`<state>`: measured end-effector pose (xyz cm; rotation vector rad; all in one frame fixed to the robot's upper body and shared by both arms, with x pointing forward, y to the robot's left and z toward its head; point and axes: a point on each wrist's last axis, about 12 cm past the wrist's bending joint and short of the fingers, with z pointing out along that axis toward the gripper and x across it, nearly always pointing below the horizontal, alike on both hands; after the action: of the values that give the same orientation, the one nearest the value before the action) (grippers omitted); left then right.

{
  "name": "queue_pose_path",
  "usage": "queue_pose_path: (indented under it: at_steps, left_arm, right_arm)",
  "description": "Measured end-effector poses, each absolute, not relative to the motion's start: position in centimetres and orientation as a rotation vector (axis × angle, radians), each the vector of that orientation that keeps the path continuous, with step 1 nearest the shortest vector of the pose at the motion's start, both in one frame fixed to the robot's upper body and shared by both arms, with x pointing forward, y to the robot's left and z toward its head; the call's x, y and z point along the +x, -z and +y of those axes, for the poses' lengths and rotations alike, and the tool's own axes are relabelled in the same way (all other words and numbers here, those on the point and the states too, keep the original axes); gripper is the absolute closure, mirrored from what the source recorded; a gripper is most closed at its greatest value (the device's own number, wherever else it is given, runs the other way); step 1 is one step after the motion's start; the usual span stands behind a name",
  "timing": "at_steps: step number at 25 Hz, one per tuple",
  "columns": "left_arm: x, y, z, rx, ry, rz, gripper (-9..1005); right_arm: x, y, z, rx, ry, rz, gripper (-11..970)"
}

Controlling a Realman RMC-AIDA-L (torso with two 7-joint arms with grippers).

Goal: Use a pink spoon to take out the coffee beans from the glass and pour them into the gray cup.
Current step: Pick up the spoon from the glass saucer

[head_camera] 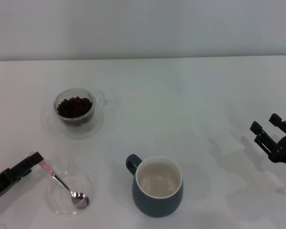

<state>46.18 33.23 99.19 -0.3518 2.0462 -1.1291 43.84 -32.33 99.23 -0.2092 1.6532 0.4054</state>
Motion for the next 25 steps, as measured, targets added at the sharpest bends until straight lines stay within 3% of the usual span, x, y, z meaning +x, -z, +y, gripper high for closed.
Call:
queue_pose_path:
  at_steps: [11, 17, 25]
  left_arm:
    - [46.44, -99.42, 33.14, -0.317, 1.124, 2.044, 137]
    - [46.45, -99.42, 32.94, -0.321, 1.133, 2.042, 339]
    - [46.59, -99.92, 32.87, -0.250, 1.136, 2.023, 691]
  right_arm:
    - [44.03, -99.28, -32.25, -0.210, -0.409, 1.652, 333]
    - [43.98, -99.24, -32.28, -0.207, -0.410, 1.655, 333]
    - [43.91, -99.16, -32.33, -0.204, -0.407, 1.661, 332]
